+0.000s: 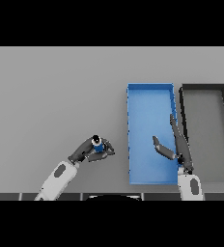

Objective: Pick up the blue pipe and place it into the blue bin.

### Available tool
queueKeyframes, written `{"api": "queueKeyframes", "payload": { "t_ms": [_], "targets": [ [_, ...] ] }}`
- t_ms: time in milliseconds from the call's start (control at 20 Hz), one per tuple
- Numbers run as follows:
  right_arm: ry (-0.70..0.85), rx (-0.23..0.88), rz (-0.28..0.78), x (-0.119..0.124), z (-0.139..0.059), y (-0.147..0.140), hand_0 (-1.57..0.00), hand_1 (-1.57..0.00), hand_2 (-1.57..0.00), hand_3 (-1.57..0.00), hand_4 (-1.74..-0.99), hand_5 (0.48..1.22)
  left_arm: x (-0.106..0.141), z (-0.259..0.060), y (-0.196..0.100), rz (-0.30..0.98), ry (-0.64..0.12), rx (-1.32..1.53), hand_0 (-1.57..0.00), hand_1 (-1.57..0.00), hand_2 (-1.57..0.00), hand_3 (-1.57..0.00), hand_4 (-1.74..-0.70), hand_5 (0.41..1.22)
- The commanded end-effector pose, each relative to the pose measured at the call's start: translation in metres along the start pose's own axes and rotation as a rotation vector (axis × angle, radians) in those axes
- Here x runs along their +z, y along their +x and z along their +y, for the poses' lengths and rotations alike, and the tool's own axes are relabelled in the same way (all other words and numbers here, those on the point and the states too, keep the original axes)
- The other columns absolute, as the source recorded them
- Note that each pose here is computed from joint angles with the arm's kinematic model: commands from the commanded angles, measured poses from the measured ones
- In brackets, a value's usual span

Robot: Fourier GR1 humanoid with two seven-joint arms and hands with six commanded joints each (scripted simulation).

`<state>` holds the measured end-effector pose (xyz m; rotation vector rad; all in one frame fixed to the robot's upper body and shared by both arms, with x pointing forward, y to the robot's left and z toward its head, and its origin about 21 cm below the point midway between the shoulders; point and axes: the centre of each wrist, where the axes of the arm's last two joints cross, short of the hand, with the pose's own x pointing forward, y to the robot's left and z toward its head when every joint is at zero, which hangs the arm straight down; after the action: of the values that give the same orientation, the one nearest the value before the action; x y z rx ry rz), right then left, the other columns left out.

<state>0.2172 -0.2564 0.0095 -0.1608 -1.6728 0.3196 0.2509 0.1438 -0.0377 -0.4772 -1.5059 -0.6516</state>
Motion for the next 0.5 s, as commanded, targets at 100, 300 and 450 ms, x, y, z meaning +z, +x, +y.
{"api": "queueKeyframes", "payload": {
  "t_ms": [100,300,450],
  "targets": [
    [0.008,-0.007,0.007,-0.006,0.005,0.002,0.0,0.0,0.0,0.0,-1.222,0.646,-0.003,-0.006,0.003,0.006,0.006,-0.043,-1.32,-1.36,-1.39,-1.38,-1.51,1.139],
    [0.006,-0.019,0.01,-0.009,0.007,0.002,0.0,0.0,0.0,0.0,-1.219,0.628,-0.01,-0.012,0.02,-0.099,0.024,-0.046,-1.47,-1.48,-1.5,-1.49,-1.48,1.188],
    [0.0,-0.012,0.016,-0.01,0.003,0.004,0.0,0.0,0.0,0.0,-1.226,0.636,-0.018,-0.01,0.04,-0.179,0.033,-0.046,-1.52,-1.53,-1.53,-1.53,-1.47,1.204]
  ]
}}
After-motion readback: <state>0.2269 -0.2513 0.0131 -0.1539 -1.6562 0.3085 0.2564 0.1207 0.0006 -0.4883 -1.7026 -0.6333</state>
